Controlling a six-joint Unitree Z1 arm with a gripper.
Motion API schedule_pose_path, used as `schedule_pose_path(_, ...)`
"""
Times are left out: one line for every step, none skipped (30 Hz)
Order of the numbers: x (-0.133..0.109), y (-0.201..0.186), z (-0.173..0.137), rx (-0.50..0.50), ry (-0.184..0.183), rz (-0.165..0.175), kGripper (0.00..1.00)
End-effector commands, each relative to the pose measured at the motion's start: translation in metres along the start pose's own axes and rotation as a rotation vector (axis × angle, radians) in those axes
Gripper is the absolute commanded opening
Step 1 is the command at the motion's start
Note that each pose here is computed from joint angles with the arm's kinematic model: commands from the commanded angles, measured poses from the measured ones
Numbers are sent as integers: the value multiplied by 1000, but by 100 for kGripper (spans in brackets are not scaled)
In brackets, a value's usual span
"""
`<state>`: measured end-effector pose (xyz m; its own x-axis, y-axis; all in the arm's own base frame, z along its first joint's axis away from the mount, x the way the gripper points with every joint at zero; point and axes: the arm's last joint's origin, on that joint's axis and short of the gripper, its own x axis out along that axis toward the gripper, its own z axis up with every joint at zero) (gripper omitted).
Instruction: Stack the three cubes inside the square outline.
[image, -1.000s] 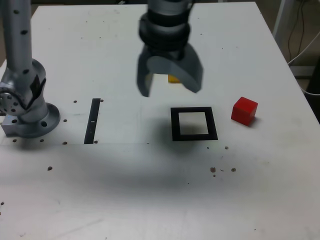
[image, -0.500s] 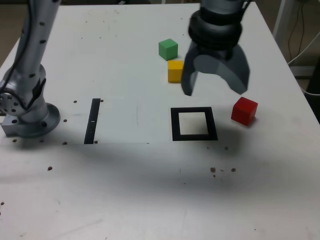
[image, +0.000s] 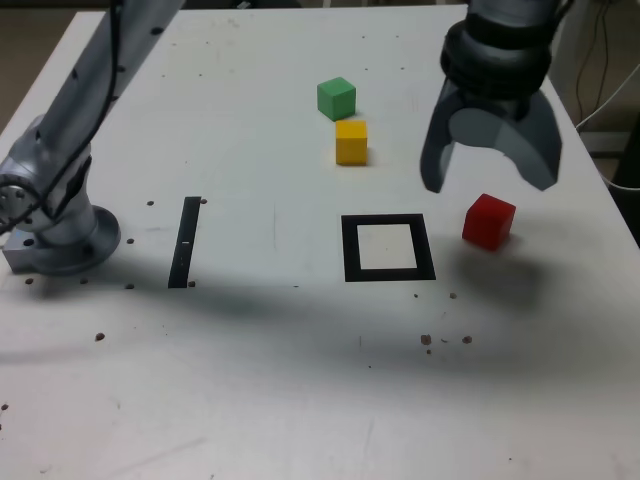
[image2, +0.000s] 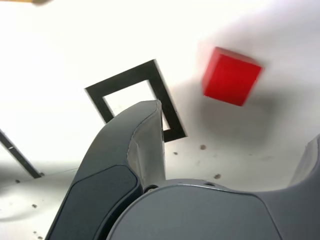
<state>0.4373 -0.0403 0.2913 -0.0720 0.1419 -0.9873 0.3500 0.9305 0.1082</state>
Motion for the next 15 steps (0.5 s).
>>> schedule_pose_path(7, 1, 6, 11, 18, -9, 99)
schedule_pose_path(9, 2, 9, 15, 18, -11, 99)
schedule_pose_path(11, 2, 10, 18, 19, -12, 99)
schedule_pose_path(12, 3, 12, 19, 19, -13, 99)
schedule_pose_path(13, 5, 13, 21, 20, -14, 99)
schedule_pose_path(15, 6, 14, 21, 21, -16, 99)
schedule_pose_path(16, 8, 15, 22, 22, -18, 99)
schedule_pose_path(18, 10, 16, 22, 24, -20, 99)
schedule_pose_path(21, 13, 16, 22, 27, -23, 99)
schedule_pose_path(23, 15, 17, 22, 30, -25, 99)
schedule_pose_path(25, 18, 18, 21, 33, -27, 99)
schedule_pose_path(27, 20, 18, 21, 35, -29, 99)
schedule_pose_path(29, 22, 18, 21, 38, -29, 99)
schedule_pose_path(30, 24, 19, 21, 40, -30, 99)
schedule_pose_path(32, 26, 20, 22, 42, -31, 99)
